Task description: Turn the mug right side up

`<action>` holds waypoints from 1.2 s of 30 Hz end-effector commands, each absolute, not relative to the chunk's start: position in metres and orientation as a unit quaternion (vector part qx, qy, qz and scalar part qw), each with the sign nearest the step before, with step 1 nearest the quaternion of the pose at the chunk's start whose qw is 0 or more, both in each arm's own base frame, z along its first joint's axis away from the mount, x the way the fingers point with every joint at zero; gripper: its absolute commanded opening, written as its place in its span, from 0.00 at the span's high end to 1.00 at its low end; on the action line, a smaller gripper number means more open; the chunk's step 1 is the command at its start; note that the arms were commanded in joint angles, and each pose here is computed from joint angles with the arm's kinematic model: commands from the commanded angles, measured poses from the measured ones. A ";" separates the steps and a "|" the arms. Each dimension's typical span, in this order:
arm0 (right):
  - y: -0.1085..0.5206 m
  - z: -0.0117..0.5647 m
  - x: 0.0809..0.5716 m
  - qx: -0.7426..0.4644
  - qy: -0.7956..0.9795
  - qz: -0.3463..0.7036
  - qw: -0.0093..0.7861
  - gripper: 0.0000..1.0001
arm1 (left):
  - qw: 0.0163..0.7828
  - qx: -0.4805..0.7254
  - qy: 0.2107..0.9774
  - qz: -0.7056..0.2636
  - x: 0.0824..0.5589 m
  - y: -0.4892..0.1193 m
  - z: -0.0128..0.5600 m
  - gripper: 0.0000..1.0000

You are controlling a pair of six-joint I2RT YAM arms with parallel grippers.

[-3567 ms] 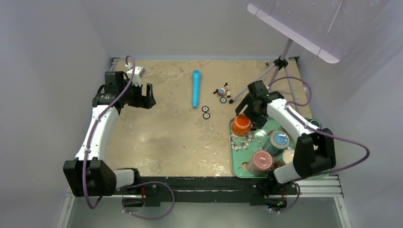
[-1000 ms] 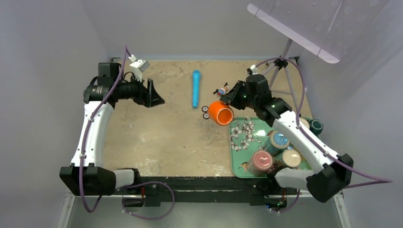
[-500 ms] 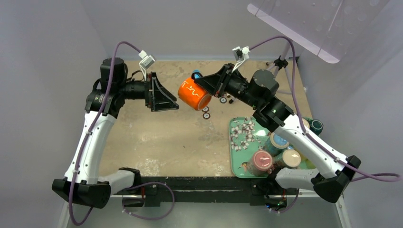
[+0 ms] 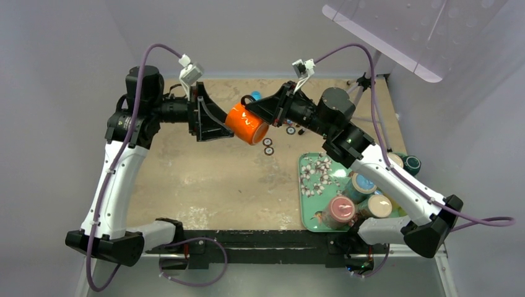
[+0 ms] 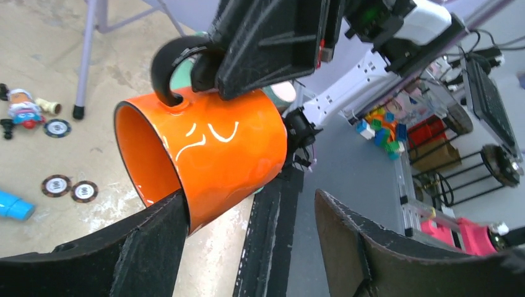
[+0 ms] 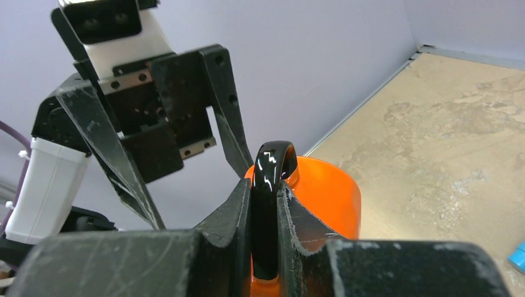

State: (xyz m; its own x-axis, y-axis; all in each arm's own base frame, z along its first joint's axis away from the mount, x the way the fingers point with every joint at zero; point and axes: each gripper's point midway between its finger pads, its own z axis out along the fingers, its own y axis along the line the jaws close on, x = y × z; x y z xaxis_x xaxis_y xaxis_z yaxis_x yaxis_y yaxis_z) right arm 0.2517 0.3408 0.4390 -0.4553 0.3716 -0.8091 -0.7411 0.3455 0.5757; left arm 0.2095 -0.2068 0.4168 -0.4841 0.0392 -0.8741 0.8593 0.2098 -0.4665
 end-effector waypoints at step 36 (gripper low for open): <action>0.206 0.254 0.310 0.060 0.914 0.064 0.395 0.03 | 0.203 0.275 0.940 0.000 0.390 0.013 0.122 1.00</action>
State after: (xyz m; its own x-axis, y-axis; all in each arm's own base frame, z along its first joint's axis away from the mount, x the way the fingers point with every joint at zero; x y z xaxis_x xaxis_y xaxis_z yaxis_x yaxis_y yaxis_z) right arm 0.3253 0.2516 0.2798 -0.6093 0.1437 -0.7798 -0.1558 0.9426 0.2954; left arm 0.3693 0.0069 0.1148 -0.7954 0.5073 -0.3316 0.5129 0.8550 0.0775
